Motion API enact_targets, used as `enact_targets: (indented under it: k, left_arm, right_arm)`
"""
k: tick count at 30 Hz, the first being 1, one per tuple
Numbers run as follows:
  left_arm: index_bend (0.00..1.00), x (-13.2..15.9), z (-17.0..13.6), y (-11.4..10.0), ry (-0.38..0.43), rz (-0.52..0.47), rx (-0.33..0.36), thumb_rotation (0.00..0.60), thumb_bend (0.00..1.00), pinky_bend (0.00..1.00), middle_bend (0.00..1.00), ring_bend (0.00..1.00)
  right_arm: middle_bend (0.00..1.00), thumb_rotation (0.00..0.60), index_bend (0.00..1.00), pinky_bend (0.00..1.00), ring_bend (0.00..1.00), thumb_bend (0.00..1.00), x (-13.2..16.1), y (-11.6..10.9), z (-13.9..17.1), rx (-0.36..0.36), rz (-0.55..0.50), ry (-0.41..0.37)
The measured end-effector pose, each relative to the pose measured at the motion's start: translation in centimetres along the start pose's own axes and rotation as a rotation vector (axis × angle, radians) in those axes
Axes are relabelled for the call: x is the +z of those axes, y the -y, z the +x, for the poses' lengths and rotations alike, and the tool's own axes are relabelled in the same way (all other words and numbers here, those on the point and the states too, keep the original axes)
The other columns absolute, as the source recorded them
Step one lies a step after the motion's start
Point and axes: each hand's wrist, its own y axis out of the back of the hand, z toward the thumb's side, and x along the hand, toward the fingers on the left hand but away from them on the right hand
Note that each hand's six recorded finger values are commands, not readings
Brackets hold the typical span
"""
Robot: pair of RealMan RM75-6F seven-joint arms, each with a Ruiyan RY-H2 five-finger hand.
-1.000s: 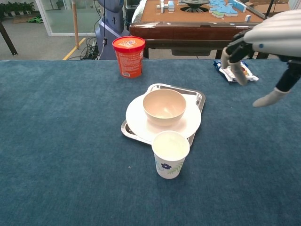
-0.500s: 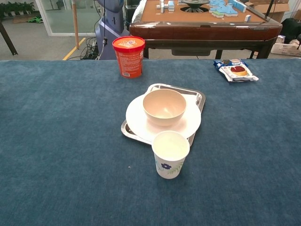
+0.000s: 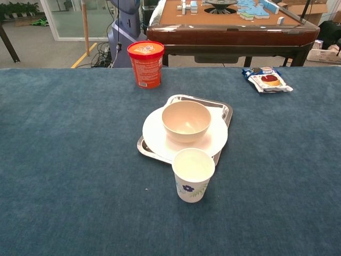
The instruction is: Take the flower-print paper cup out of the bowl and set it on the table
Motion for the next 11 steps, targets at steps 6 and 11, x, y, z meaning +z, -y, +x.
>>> enact_targets:
  k: [6, 11]
  left_arm:
    - [0.42, 0.1, 0.2, 0.8, 0.001, 0.003, -0.028, 0.600, 0.14, 0.48, 0.43, 0.31]
    - [0.42, 0.1, 0.2, 0.9, 0.004, 0.001, -0.034, 0.600, 0.14, 0.48, 0.43, 0.31]
  right_arm:
    - [0.38, 0.600, 0.56, 0.33, 0.24, 0.19, -1.0, 0.2, -0.4, 0.001, -0.016, 0.024]
    - [0.38, 0.600, 0.56, 0.33, 0.24, 0.19, -1.4, 0.9, -0.7, 0.035, -0.019, 0.034]
